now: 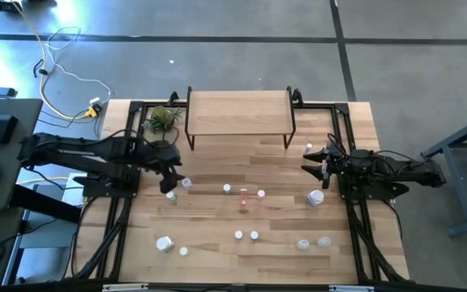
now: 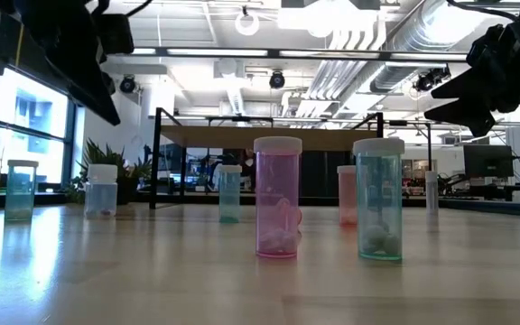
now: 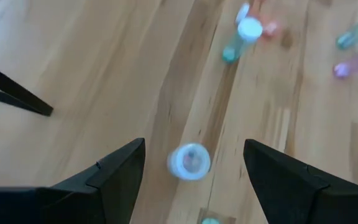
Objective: Pick and place medicine bottles onto shelf by color
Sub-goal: Put the transparent pill bottle on the shelf
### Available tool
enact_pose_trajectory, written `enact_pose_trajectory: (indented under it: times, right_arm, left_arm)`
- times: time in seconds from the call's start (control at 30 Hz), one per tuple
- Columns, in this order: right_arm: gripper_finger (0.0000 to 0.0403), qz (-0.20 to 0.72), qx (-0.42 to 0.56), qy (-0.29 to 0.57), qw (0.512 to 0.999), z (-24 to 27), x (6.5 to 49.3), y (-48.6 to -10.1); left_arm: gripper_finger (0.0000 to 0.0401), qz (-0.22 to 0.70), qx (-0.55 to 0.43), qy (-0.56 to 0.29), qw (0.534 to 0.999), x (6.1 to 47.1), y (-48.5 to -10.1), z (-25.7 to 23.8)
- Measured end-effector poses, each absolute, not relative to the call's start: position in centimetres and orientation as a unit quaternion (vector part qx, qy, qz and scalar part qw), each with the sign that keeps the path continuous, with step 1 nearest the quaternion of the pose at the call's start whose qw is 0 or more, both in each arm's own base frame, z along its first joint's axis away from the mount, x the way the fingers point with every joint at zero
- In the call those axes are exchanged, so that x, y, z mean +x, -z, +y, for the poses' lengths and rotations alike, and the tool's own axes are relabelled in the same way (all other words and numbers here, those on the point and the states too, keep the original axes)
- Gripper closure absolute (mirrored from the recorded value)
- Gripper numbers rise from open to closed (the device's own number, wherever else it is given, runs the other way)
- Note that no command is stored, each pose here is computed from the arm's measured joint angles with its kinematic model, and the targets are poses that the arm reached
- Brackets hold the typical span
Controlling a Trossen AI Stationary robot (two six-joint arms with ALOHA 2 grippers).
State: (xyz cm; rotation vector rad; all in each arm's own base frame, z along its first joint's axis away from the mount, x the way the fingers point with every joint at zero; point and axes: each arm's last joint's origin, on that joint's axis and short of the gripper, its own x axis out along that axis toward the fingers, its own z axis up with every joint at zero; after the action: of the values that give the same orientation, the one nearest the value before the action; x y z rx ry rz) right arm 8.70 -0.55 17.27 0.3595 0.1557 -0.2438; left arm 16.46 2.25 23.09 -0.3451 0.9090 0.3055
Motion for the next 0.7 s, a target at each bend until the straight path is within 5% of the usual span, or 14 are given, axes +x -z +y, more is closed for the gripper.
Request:
enact_pose_trajectory:
  times: [0.7]
  right_arm:
    - [0.0169, 0.077, 0.178, 0.121, 0.973, -0.6, 8.7, -17.3]
  left_arm:
    - [0.0140, 0.543, -0.125, -0.155, 0.816, 19.7, -18.7, 1.3]
